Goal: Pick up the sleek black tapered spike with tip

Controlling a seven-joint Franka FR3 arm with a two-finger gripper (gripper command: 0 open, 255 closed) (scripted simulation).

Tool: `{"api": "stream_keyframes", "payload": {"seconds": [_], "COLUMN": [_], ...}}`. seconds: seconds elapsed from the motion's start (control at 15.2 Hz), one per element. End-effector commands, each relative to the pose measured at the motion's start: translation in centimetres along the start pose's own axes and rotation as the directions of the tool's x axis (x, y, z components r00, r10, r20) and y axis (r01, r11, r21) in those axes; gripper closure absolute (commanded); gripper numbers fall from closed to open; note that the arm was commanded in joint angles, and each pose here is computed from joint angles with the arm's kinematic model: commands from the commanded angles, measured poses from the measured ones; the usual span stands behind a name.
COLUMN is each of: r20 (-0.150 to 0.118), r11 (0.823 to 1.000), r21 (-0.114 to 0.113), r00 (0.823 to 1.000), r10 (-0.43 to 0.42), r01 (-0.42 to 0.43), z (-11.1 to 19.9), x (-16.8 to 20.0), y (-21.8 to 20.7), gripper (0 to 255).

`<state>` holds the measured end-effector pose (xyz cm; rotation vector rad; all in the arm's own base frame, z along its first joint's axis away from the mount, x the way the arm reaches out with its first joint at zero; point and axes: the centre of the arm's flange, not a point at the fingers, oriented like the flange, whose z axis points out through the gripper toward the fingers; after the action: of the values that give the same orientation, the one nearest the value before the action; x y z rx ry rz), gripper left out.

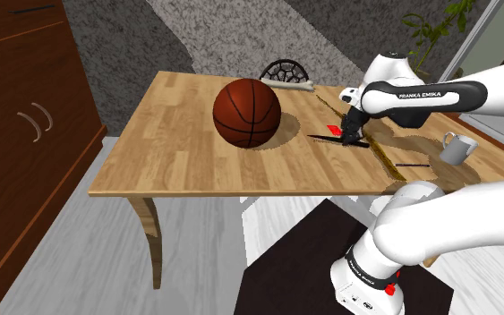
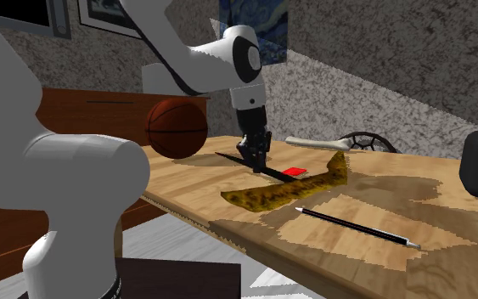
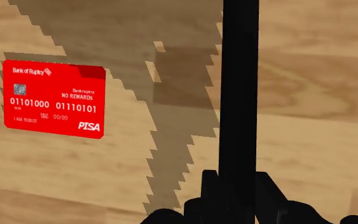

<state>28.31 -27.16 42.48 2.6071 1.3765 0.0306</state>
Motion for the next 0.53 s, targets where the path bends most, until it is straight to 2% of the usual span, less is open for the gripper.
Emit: {"api": "stream_keyframes", "payload": {"seconds": [0.0,0.46], "r20": [0.000,0.000], "r11": [1.000,1.000], "r21": [0.000,0.000], "r00": [1.000,1.000], "r10": [0.000,0.000], "r01": [0.000,0.000], "z": [-1.0,-4.6], "x": [-0.1,-0.3], "y": [0.2,0.9], "gripper": [255,255]}}
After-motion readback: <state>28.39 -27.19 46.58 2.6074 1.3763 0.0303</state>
